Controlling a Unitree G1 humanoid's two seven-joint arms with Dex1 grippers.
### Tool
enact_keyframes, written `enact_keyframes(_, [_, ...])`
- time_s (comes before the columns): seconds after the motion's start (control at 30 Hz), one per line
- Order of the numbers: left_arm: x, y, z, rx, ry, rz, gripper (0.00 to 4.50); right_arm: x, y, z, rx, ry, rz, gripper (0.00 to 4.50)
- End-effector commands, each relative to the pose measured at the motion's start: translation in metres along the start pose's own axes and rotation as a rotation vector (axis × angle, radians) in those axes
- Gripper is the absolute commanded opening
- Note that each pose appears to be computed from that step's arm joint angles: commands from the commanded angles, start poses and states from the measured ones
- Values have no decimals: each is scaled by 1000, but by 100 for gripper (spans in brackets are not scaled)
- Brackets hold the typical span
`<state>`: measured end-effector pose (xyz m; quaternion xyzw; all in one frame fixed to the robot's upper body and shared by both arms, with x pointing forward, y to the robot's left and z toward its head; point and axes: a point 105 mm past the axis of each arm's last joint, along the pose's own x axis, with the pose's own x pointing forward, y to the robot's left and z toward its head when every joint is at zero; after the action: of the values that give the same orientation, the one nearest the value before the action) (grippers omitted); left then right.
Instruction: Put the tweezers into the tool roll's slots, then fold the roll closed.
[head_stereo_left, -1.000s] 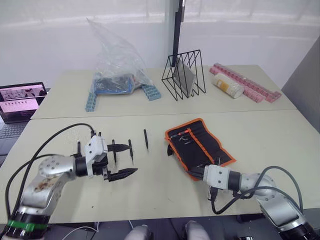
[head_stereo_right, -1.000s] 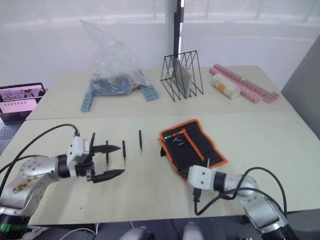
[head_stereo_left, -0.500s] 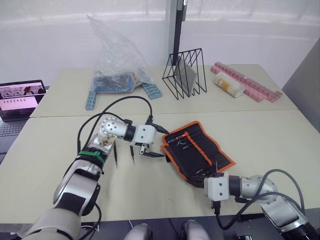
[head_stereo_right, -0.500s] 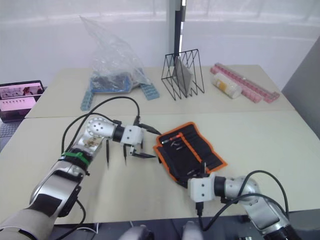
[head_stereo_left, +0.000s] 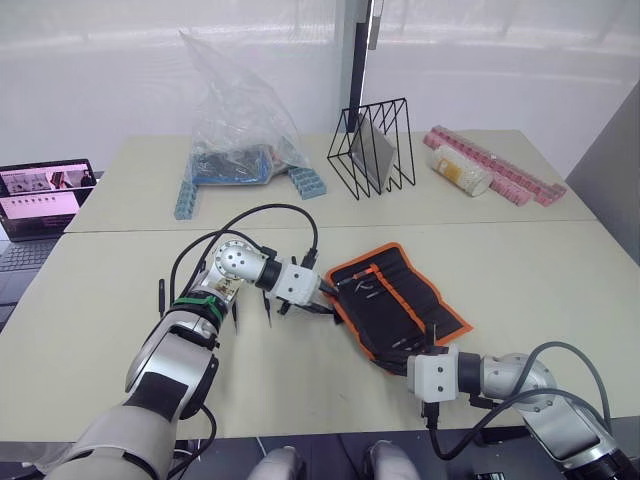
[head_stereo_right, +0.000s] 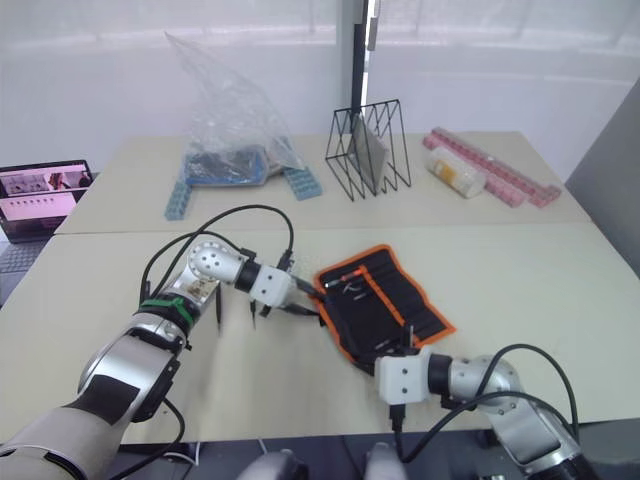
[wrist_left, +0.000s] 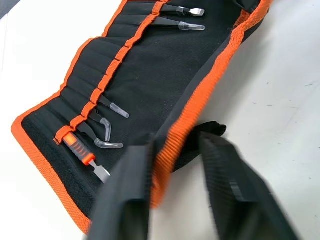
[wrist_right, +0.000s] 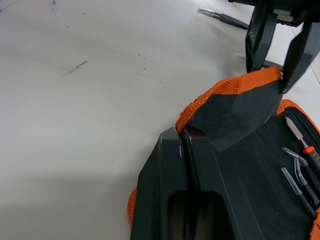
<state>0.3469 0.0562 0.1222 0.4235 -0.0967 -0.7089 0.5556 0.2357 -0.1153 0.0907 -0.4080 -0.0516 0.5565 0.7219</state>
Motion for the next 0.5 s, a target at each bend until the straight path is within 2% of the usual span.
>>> enact_keyframes(0.03, [-8, 10, 8, 54, -14, 32, 2, -1, -6, 7, -9, -17, -25, 0])
enact_keyframes(0.17, [-10, -1, 2, 133, 40, 1, 2, 0, -7, 9, 36, -29, -31, 0])
enact_keyframes(0.3, [-6, -9, -2, 187, 59, 24, 2, 3, -8, 18, 189, -81, -62, 0])
enact_keyframes(0.5, [-2, -21, -6, 196, 61, 37, 0, 2, -14, 35, 415, -161, -67, 192])
